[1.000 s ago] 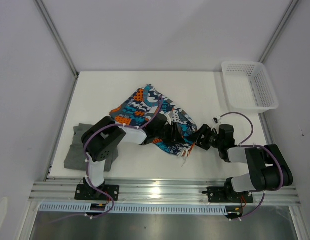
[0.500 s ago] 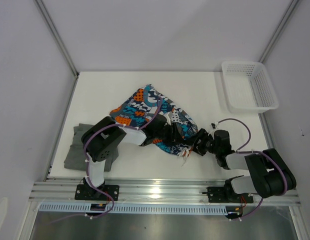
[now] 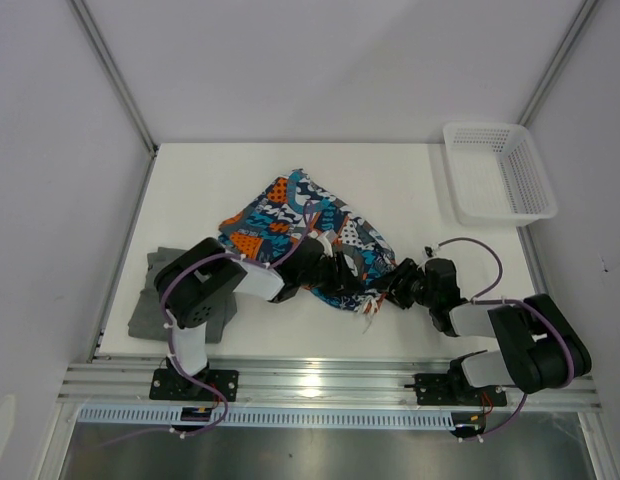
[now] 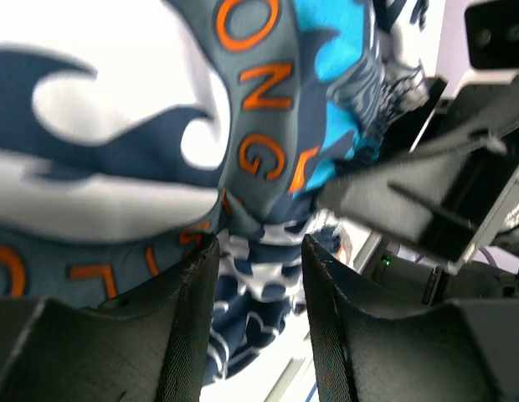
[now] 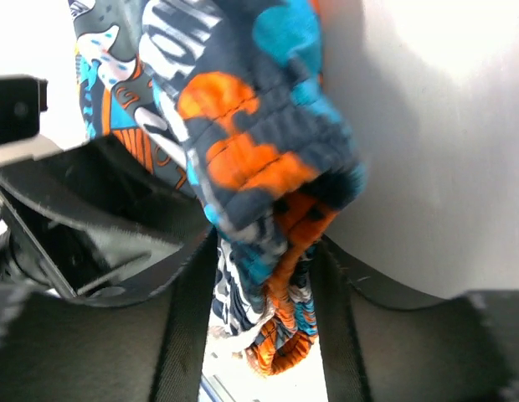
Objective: Fold and stack the shorts
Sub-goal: Fold the shorts
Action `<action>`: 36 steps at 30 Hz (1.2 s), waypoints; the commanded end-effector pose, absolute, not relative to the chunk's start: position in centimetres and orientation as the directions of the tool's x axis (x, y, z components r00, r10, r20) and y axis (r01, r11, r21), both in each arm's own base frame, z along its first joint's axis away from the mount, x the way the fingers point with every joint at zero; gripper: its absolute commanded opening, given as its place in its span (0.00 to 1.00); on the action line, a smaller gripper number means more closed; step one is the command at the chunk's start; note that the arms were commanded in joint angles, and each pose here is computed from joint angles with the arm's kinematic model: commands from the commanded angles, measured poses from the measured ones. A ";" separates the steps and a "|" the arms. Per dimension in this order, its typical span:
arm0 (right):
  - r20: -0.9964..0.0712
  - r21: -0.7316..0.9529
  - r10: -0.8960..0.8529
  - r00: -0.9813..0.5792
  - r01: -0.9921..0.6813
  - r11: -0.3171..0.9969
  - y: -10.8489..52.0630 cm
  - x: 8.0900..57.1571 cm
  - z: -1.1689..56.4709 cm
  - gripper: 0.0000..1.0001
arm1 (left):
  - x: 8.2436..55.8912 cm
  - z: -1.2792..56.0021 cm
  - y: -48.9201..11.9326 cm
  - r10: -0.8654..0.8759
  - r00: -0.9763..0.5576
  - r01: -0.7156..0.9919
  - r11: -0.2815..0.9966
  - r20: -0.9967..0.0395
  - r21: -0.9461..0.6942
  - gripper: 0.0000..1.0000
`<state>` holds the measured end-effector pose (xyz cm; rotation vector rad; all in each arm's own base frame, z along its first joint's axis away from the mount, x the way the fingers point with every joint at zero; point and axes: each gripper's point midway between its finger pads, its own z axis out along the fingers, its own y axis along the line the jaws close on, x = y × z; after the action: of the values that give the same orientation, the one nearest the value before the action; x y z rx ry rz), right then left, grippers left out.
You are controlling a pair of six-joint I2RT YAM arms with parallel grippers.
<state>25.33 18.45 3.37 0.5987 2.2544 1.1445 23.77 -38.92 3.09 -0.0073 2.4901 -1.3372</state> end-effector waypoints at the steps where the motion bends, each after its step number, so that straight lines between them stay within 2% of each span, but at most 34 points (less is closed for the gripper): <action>1: -0.314 0.809 0.610 -0.727 0.130 0.573 18.1 27.1 4.2 0.48 | 23.2 4.5 -38.5 -0.175 -0.943 0.145 0.547 -0.282 -0.824 0.48; 4: -0.341 0.803 0.614 -0.711 0.119 0.584 17.9 27.7 4.8 0.46 | 23.0 5.1 -38.2 -0.192 -0.938 0.147 0.532 -0.288 -0.834 0.47; 9: -0.362 0.793 0.605 -0.710 0.107 0.600 17.9 28.4 4.8 0.35 | 23.0 5.9 -38.4 -0.204 -0.936 0.150 0.508 -0.288 -0.848 0.47; 12: -0.375 0.786 0.584 -0.720 0.086 0.612 18.3 29.0 5.3 0.22 | 23.2 7.1 -38.9 -0.213 -0.932 0.161 0.479 -0.292 -0.863 0.47; 13: -0.375 0.780 0.578 -0.725 0.090 0.619 18.2 29.2 5.3 0.12 | 23.1 7.1 -38.8 -0.207 -0.934 0.160 0.486 -0.291 -0.859 0.48; 15: -0.379 0.741 0.540 -0.751 0.104 0.664 17.9 28.9 4.9 0.00 | 24.1 9.0 -38.8 -0.213 -0.921 0.194 0.477 -0.327 -0.857 0.49; 16: -0.400 0.730 0.524 -0.752 0.085 0.679 18.0 29.8 6.0 0.00 | 24.2 8.9 -38.2 -0.208 -0.922 0.185 0.500 -0.325 -0.846 0.50; 17: -0.370 0.692 0.497 -0.785 0.124 0.711 17.6 28.9 5.2 0.00 | 25.8 10.1 -37.7 -0.233 -0.909 0.192 0.502 -0.346 -0.843 0.52; 19: -0.420 0.654 0.434 -0.797 0.065 0.753 17.5 29.6 6.8 0.00 | 27.2 11.9 -36.2 -0.239 -0.883 0.232 0.525 -0.404 -0.819 0.53; 20: -0.387 0.617 0.415 -0.823 0.103 0.780 16.7 28.5 6.2 0.00 | 28.6 11.8 -34.4 -0.260 -0.879 0.197 0.568 -0.401 -0.799 0.55; 22: -0.427 0.593 0.382 -0.820 0.066 0.802 16.1 28.8 8.0 0.00 | 30.4 13.6 -32.6 -0.274 -0.840 0.231 0.601 -0.469 -0.765 0.55; 26: -0.386 0.536 0.318 -0.866 0.069 0.841 14.4 27.4 9.1 0.00 | 33.7 14.0 -27.7 -0.327 -0.782 0.192 0.684 -0.531 -0.704 0.56; 31: -0.368 0.426 0.239 -0.898 0.065 0.902 12.3 27.4 9.7 0.00 | 35.1 12.4 -27.0 -0.311 -0.756 0.193 0.735 -0.576 -0.650 0.54; 36: -0.439 0.384 0.201 -0.876 0.019 0.923 12.0 28.9 13.1 0.00 | 35.6 10.8 -29.4 -0.314 -0.770 0.199 0.710 -0.556 -0.676 0.51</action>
<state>29.10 12.87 11.40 0.2409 2.5758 0.6000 34.88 -28.02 10.99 -0.1338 2.2742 -0.9945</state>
